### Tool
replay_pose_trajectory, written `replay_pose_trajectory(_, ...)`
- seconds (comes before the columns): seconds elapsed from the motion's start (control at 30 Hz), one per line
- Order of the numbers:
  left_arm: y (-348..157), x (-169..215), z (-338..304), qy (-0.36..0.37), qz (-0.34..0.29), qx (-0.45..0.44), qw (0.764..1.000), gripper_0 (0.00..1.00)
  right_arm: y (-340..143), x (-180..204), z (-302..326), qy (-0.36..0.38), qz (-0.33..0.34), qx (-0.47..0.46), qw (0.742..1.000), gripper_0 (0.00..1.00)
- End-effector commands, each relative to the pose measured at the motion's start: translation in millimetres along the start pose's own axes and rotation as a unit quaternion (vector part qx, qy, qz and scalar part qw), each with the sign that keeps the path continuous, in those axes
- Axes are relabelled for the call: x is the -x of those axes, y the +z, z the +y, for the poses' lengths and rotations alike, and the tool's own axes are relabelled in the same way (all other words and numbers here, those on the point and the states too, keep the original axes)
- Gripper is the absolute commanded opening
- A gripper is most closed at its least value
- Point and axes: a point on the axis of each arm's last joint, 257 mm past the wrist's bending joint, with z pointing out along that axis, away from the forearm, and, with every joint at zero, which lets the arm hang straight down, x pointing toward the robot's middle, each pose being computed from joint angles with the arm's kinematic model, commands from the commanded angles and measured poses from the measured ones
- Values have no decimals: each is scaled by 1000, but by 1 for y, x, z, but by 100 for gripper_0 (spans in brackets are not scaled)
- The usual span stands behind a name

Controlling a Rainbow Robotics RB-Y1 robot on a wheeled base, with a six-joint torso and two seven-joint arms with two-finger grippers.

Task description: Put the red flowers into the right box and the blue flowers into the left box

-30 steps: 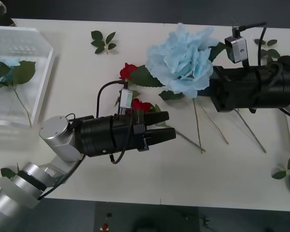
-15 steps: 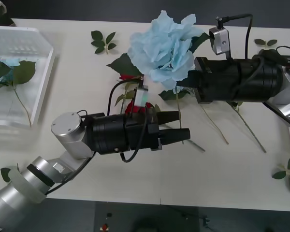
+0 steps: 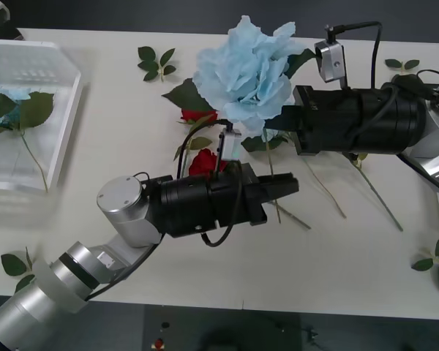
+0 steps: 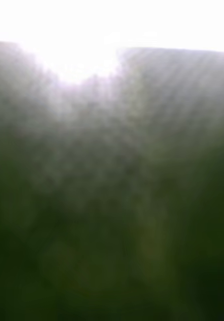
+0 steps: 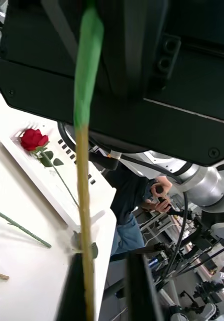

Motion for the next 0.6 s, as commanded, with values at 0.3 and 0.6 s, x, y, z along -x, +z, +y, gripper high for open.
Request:
replay_pose_trajectory(0.3,2,37,-4,8,-32,-2,999,0,17,12,12,-20,-7,21,1000,3)
replay_pose_trajectory(0.6,-34,64,23,-7,-73,34,997,0,17,13,11,-19,-9,19,1000,100)
